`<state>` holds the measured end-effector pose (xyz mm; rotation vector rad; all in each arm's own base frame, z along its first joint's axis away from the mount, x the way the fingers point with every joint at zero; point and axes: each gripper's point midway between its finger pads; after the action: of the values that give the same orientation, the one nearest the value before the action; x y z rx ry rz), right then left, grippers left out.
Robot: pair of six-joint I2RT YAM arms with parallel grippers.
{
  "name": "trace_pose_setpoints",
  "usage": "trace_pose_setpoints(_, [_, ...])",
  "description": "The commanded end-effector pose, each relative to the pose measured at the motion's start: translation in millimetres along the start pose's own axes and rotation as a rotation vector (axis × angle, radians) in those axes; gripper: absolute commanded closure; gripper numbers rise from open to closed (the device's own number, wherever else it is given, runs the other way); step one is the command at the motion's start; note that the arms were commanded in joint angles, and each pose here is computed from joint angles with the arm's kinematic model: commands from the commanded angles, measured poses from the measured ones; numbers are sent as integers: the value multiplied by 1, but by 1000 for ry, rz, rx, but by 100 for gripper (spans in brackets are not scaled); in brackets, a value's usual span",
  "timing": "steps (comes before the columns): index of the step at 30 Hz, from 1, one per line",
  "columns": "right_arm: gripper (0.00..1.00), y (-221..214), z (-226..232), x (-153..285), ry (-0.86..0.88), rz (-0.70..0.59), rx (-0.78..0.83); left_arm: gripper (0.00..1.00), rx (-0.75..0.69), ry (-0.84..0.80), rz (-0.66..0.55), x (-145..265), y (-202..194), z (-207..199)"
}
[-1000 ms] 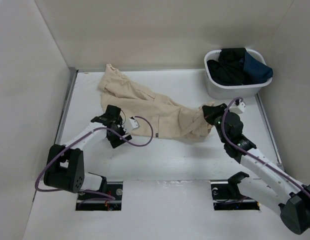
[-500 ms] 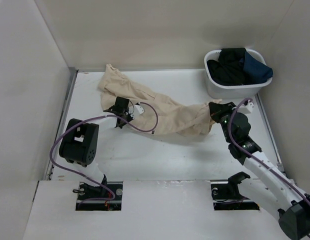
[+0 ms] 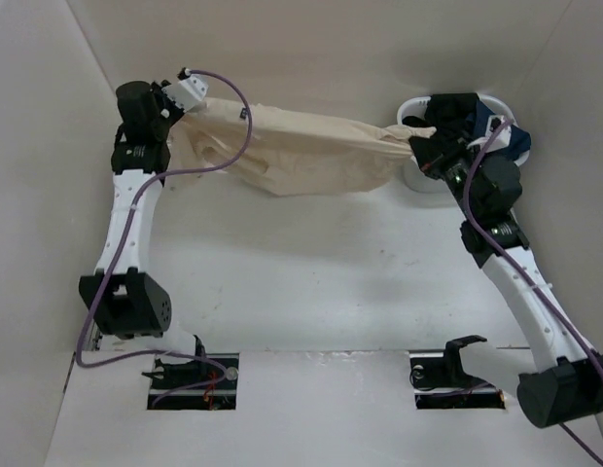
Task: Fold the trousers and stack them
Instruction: Flatten the trousers out
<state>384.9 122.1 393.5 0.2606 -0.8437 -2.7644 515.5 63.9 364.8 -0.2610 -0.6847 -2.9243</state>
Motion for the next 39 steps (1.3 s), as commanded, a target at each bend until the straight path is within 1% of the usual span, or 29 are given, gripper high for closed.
trace_pose_setpoints(1, [98,26,-6,29,0,-120,58,98,-159,-3,53,43,-12,22])
trace_pose_setpoints(3, [98,8,-44,46,-85,-107,34,97,-240,-142,35,55,-8,-29])
trace_pose_setpoints(5, [98,-6,-82,65,-187,-101,4,96,-327,-300,31,66,-14,-89])
trace_pose_setpoints(8, [98,-30,-148,100,-385,-103,-48,93,-412,-581,22,92,-27,-189])
trace_pose_setpoints(9, [98,-36,-165,109,-435,-104,-50,91,-422,-632,12,97,-28,-209])
trace_pose_setpoints(10, [98,-42,-180,118,-481,-103,-52,82,-426,-700,-6,105,-29,-238])
trace_pose_setpoints(11, [98,-46,-193,125,-521,-103,-55,72,-415,-720,-15,108,-28,-253])
trace_pose_setpoints(12, [98,-47,-201,130,-547,-107,-57,59,-393,-718,-20,108,-26,-263])
trace_pose_setpoints(13, [98,-46,-206,134,-565,-115,-57,44,-370,-709,-19,109,-24,-267])
trace_pose_setpoints(14, [98,-46,-209,136,-574,-118,-56,34,-349,-701,-17,110,-22,-266])
trace_pose_setpoints(16, [98,-42,-213,140,-590,-134,-55,31,-301,-680,-6,111,-21,-256])
trace_pose_setpoints(19, [97,-31,-216,144,-613,-169,-48,28,-215,-646,54,110,-39,-224])
trace_pose_setpoints(20, [97,-28,-216,145,-614,-178,-47,28,-174,-630,87,109,-52,-210])
trace_pose_setpoints(23, [97,-27,-217,144,-616,-167,-40,28,-68,-616,197,107,-93,-193])
trace_pose_setpoints(26, [96,-32,-224,148,-642,-160,-56,28,29,-606,380,106,-151,-195])
trace_pose_setpoints(29, [94,-39,-240,163,-724,-172,-142,30,74,-571,587,106,-213,-204])
trace_pose_setpoints(32, [90,-54,-263,186,-853,-160,-243,30,75,-526,712,108,-258,-207])
trace_pose_setpoints(34, [83,-62,-273,199,-919,-143,-279,30,69,-524,761,110,-276,-211])
trace_pose_setpoints(35, [76,-67,-275,202,-935,-129,-296,30,70,-522,781,110,-284,-211])
trace_pose_setpoints(36, [59,-72,-276,205,-943,-115,-312,30,76,-518,799,110,-290,-212])
trace_pose_setpoints(37, [39,-77,-276,206,-941,-101,-337,30,86,-515,814,110,-296,-211])
trace_pose_setpoints(38, [6,-84,-274,206,-932,-82,-372,30,97,-511,826,110,-301,-210])
trace_pose_setpoints(39, [0,-92,-272,205,-918,-60,-405,30,111,-505,835,110,-305,-208])
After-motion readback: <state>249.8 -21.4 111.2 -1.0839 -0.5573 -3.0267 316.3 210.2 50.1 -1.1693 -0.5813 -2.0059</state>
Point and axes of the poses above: each gripper's point midway between its finger pads, its own x axis back along the fingers, its own z axis along the line the jaws close on, y = z × x, and after that the axes turned 14 degrees about -x, right-handed
